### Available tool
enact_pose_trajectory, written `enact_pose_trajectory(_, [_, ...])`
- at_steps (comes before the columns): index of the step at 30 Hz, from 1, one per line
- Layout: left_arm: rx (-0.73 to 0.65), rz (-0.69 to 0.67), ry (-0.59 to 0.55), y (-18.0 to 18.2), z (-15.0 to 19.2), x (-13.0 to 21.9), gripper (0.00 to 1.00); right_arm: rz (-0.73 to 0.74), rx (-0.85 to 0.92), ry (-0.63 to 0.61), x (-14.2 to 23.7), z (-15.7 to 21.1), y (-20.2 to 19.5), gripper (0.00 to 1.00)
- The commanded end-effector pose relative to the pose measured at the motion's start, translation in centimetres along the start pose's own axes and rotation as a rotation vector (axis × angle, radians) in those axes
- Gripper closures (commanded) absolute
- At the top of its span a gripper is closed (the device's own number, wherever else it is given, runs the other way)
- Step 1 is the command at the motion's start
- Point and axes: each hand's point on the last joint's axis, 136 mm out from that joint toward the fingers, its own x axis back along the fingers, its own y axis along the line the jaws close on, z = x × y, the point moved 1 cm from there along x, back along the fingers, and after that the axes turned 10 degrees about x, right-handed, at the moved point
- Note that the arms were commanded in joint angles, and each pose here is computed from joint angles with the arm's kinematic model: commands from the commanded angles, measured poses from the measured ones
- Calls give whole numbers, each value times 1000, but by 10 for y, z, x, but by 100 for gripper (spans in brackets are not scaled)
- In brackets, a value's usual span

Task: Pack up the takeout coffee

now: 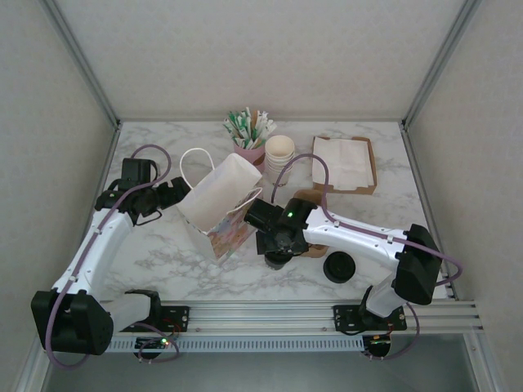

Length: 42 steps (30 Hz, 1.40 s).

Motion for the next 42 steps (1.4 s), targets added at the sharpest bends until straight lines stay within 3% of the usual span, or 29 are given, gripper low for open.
enact_pose_trajectory(1, [-21,-3,-9,-4,-2,6,3,-24,-5,-26,10,-6,1,18])
enact_pose_trajectory(5, [-21,-2,-9,-5,-2,6,3,4,-12,-15,7,-4,-3,27])
enact_pose_trajectory(13, [-37,-25,-44,-3,-8,15,5,-14,-42,43,3,0,3,25])
enact_pose_trajectory(18, [-22,-11,-213,-3,-24,61,10,-1,-99,70,10,0,-2,19])
enact_pose_trajectory(23, [87,75,-284,1,-6,128,21,4,-159,53,17,-1,-9,19])
enact_pose_trajectory(26, [177,206,-220,-2,26,151,31,23,-185,72,13,-1,-12,19])
enact_pose_trajectory(29, [229,314,-81,-5,64,146,38,19,-203,90,8,-3,-8,19])
enact_pose_trajectory(32, [220,301,42,3,94,135,40,6,-207,91,5,-7,-2,20])
enact_pose_trajectory(37, [234,299,70,19,116,129,51,3,-219,82,3,-14,3,20])
enact_pose_trajectory(42, [291,320,175,17,132,91,58,-1,-237,58,4,-19,5,21])
